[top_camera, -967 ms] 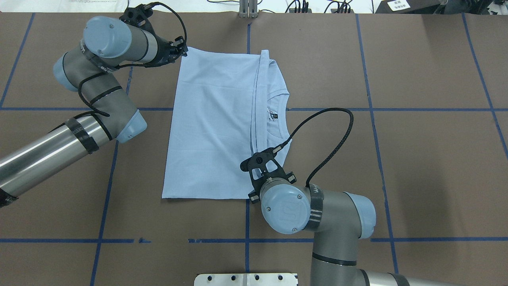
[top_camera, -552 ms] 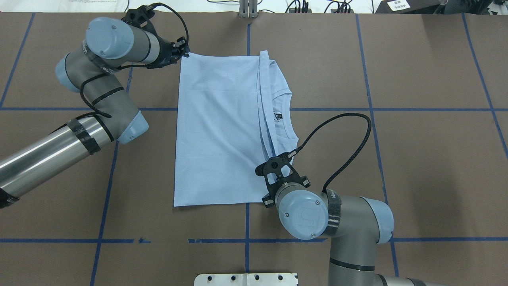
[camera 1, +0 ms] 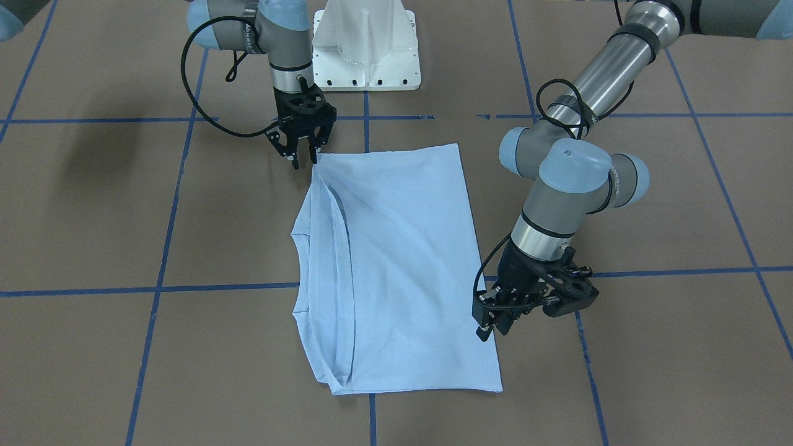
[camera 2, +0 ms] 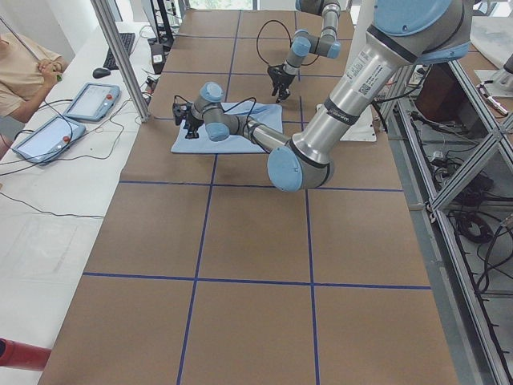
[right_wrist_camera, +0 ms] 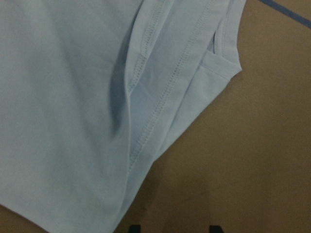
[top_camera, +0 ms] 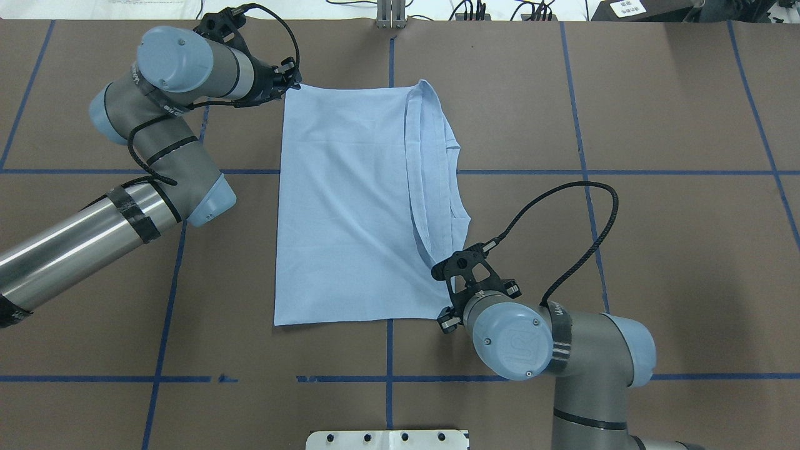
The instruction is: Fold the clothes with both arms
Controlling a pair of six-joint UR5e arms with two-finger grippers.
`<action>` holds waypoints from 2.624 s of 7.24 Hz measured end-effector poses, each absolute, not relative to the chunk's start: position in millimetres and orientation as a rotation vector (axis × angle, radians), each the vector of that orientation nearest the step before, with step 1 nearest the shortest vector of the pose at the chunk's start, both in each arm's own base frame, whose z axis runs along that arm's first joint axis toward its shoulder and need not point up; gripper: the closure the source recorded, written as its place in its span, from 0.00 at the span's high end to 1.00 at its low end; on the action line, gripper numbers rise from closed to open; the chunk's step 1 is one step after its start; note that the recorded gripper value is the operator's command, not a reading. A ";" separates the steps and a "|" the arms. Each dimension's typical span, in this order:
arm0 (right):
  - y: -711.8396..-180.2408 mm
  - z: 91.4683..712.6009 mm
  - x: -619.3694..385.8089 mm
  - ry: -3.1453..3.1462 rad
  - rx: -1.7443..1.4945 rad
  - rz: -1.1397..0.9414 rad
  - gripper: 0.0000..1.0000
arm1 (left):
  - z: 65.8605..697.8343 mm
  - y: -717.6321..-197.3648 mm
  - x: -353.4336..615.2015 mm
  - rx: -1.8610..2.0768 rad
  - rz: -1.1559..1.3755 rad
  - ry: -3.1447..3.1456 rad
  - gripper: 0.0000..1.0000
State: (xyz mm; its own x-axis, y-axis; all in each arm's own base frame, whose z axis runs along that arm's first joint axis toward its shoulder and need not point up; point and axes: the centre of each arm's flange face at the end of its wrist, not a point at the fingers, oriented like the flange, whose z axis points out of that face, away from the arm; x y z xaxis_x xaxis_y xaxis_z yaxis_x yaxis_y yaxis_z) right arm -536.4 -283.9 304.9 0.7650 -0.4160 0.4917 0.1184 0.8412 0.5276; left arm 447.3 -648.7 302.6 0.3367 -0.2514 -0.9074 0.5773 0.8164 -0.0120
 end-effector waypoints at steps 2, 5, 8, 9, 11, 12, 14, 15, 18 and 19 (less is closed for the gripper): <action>-290.6 300.2 -526.3 -0.646 0.506 -0.287 0.61 | 300.1 -647.9 446.5 0.342 -0.552 1.108 0.50; -354.7 259.1 -565.6 -0.634 0.534 -0.205 0.62 | 285.7 -640.5 438.8 0.357 -0.543 1.140 0.50; -387.3 243.5 -591.3 -0.609 0.538 -0.181 0.55 | 280.2 -638.4 436.7 0.362 -0.541 1.149 0.50; -389.5 242.2 -595.1 -0.606 0.537 -0.180 0.52 | 280.0 -638.4 436.7 0.362 -0.541 1.149 0.50; -390.5 243.0 -600.9 -0.604 0.529 -0.181 0.00 | 279.4 -638.3 436.6 0.362 -0.540 1.150 0.50; -389.4 242.6 -602.4 -0.609 0.521 -0.182 0.00 | 278.9 -638.1 436.4 0.362 -0.540 1.150 0.50; -383.7 244.9 -605.6 -0.617 0.506 -0.191 0.00 | 276.6 -637.4 435.8 0.363 -0.540 1.152 0.50; -383.1 245.1 -604.7 -0.626 0.494 -0.197 0.00 | 276.1 -637.2 435.6 0.364 -0.539 1.153 0.50; -392.8 250.5 -586.8 -0.651 0.456 -0.205 0.00 | 274.1 -636.6 435.1 0.365 -0.539 1.156 0.50; -393.9 255.6 -584.7 -0.645 0.452 -0.204 0.00 | 273.8 -636.5 435.0 0.366 -0.539 1.156 0.50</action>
